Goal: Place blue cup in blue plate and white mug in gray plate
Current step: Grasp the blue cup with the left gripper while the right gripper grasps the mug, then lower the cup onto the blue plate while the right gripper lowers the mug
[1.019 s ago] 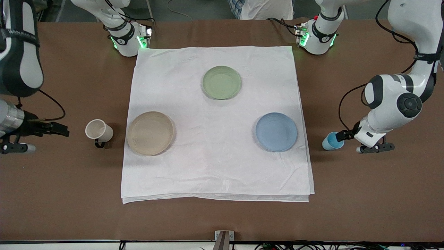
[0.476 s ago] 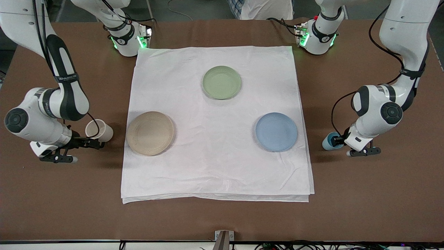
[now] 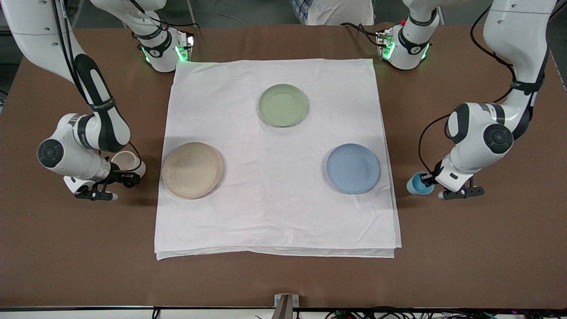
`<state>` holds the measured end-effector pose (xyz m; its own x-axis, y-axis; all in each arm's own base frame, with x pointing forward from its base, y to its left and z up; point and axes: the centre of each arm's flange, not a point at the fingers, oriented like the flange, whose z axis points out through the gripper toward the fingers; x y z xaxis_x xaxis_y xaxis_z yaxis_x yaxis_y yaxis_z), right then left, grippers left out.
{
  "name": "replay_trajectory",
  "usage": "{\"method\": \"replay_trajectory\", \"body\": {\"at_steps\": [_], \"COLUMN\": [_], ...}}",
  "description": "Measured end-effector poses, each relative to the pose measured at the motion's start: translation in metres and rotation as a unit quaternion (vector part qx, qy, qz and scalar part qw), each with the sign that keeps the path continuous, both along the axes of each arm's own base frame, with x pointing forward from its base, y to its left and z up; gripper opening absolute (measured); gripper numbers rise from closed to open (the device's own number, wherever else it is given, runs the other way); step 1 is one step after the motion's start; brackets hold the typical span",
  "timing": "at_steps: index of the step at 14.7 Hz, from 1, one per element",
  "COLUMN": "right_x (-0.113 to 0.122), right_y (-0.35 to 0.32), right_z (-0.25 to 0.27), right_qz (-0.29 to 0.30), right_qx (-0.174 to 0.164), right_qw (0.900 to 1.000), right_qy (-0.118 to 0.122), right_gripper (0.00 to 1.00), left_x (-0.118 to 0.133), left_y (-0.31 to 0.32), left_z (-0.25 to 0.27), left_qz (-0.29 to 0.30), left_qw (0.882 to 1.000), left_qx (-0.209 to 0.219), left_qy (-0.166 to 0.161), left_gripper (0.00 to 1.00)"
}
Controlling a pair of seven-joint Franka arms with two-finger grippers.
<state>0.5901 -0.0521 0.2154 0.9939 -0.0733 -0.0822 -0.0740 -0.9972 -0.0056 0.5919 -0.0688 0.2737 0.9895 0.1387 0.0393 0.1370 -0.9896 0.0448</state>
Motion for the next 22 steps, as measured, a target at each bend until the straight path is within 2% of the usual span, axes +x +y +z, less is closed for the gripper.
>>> {"method": "replay_trajectory", "body": {"at_steps": [3,4,7,11,13,15,16,18,21,22], "right_x": [0.004,0.008,0.021,0.020,0.009,-0.007,-0.016,-0.030,-0.036,-0.035], "right_y": [0.003,0.003,0.012,0.086,0.137,0.171,0.183,0.204,0.215,0.213], "right_z": [0.008,0.015,0.057,0.110,0.102,0.074,0.059,0.037,0.021,0.020], "right_qz": [0.002,0.002,-0.009,-0.052,-0.064,-0.070,-0.075,-0.078,-0.077,-0.078], "right_qx": [0.002,0.004,0.020,0.038,0.058,0.075,0.076,0.074,0.072,0.071], "right_qw": [1.000,1.000,0.999,0.997,0.996,0.995,0.994,0.994,0.994,0.994], "right_qy": [0.006,0.011,0.035,0.037,0.036,0.018,0.005,-0.015,-0.018,-0.017], "right_gripper": [0.25,0.19,0.19,0.19,0.19,0.19,0.19,0.19,0.19,0.24], "left_x": [-0.019,-0.024,-0.041,-0.056,-0.057,-0.057,-0.057,-0.051,-0.027,-0.020], "left_y": [-0.077,-0.096,-0.138,-0.169,-0.170,-0.172,-0.174,-0.172,-0.164,-0.159], "left_z": [0.033,0.036,0.031,0.006,-0.011,-0.026,-0.030,-0.025,0.019,0.042], "left_qz": [0.028,0.037,0.057,0.062,0.070,0.074,0.075,0.080,0.093,0.099], "left_qw": [0.999,0.999,0.998,0.998,0.997,0.997,0.997,0.996,0.996,0.995], "left_qx": [-0.013,-0.016,-0.021,0.004,0.015,0.013,0.010,0.005,-0.005,-0.001], "left_qy": [0.009,0.011,0.023,0.033,0.032,0.036,0.036,0.028,-0.012,-0.022], "left_gripper": [0.04,0.04,0.04,0.04,0.04,0.04,0.07,0.27,0.55,0.64]}}
